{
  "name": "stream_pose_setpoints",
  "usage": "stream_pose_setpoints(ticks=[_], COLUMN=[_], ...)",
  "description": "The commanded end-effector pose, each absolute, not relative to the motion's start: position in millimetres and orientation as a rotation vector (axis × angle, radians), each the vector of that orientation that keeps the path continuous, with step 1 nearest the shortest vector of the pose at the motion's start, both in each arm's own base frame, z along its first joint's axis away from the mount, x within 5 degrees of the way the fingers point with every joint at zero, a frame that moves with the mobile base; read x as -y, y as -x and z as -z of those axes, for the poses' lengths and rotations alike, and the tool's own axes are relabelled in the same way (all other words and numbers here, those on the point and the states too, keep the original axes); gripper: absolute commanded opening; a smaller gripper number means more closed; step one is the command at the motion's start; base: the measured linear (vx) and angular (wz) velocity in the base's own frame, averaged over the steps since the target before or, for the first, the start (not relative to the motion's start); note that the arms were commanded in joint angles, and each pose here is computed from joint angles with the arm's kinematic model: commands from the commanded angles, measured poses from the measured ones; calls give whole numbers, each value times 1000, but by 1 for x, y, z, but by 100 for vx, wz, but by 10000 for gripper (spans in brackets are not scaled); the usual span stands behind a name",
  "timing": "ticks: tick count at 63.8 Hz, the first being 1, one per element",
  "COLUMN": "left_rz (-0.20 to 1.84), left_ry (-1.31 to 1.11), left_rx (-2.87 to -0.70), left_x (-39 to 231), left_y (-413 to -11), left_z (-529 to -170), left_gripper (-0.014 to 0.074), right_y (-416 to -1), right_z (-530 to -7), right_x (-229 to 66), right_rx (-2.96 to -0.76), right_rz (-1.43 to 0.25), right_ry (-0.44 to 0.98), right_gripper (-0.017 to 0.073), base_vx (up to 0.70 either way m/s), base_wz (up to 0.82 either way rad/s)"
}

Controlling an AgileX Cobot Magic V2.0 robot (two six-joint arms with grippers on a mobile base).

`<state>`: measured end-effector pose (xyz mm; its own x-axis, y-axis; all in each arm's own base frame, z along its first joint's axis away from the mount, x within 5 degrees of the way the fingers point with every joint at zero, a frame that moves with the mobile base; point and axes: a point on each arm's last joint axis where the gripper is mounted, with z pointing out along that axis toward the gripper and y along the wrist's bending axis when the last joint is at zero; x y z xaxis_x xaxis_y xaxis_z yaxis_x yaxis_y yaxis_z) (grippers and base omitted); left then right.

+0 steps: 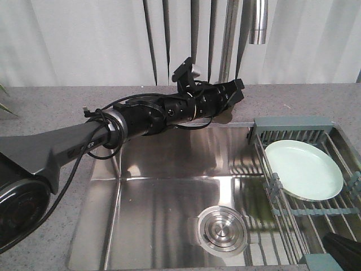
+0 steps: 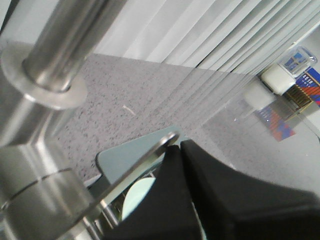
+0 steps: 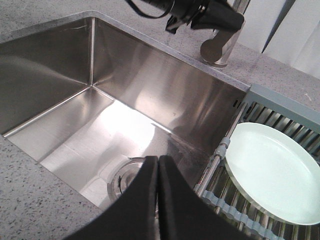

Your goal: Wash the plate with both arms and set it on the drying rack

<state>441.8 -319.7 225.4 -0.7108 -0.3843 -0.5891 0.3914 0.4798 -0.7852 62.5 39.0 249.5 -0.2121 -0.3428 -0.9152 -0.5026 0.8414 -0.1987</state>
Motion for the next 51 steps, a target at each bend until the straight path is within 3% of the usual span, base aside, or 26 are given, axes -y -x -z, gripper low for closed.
stream_pose_setpoints(ticks=[1, 51], left_rz=[1309, 1466], left_ry=[56, -307], left_rx=[-1837, -1796], left_x=[311, 309], left_y=[-443, -395], left_z=[-281, -331], left_gripper=[-6, -7], right_y=[-65, -65], right_z=[-261, -261], right_x=[-38, -38], right_rx=[-1782, -1782], right_rz=[-163, -161], right_ry=[589, 589], right_gripper=[-4, -4], base_vx=[0, 0], base_wz=[0, 0])
